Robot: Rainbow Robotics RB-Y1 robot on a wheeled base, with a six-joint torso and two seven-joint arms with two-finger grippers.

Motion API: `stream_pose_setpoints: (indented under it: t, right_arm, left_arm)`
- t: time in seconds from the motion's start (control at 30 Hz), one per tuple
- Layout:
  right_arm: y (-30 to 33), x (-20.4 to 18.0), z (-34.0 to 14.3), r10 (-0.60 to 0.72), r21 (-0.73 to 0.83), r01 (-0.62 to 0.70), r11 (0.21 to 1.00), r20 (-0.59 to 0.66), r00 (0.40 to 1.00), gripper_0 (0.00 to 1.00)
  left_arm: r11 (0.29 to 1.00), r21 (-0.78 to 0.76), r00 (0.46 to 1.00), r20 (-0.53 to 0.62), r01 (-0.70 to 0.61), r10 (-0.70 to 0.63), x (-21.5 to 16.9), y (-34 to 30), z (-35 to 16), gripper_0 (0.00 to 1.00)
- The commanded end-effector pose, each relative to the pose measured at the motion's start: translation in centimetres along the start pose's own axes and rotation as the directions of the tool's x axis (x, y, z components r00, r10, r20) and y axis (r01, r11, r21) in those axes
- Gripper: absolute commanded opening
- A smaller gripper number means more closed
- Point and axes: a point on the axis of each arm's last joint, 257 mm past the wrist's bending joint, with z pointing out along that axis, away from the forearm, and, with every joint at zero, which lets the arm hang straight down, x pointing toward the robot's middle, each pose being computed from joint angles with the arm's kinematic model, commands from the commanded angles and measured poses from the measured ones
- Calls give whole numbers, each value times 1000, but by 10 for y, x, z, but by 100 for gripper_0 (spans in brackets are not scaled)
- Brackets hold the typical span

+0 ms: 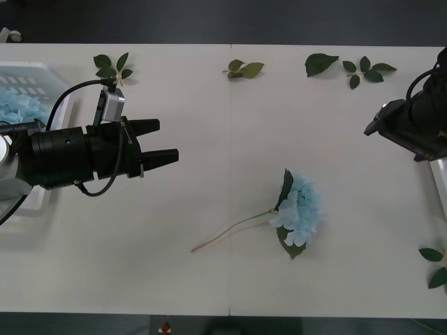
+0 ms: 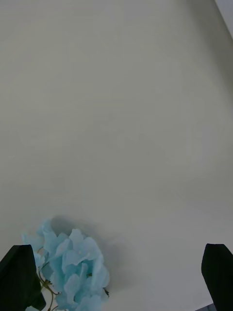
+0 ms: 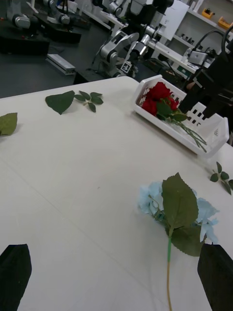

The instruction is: Put the red flowers into the right box and the blue flowers into the left box

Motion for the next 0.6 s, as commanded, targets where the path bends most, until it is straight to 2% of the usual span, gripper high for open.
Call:
stream_pose_setpoints:
  t: [0.03,0.23,0.6]
  right_arm:
    - [13,13,-8,25,-52,-24,998,35,999,100]
    - [6,52,0,33,-92,-28,995,59,998,100]
    - [-3,93,2,70,-87,-65,994,56,996,100]
  left_arm:
    - [997,1,997,14,-73,73,-21,2,-6,100]
    - [998,4,997,18,-70,70,-23,1,-6,100]
    - [998,5,998,22,-63,63,-23,1,-6,100]
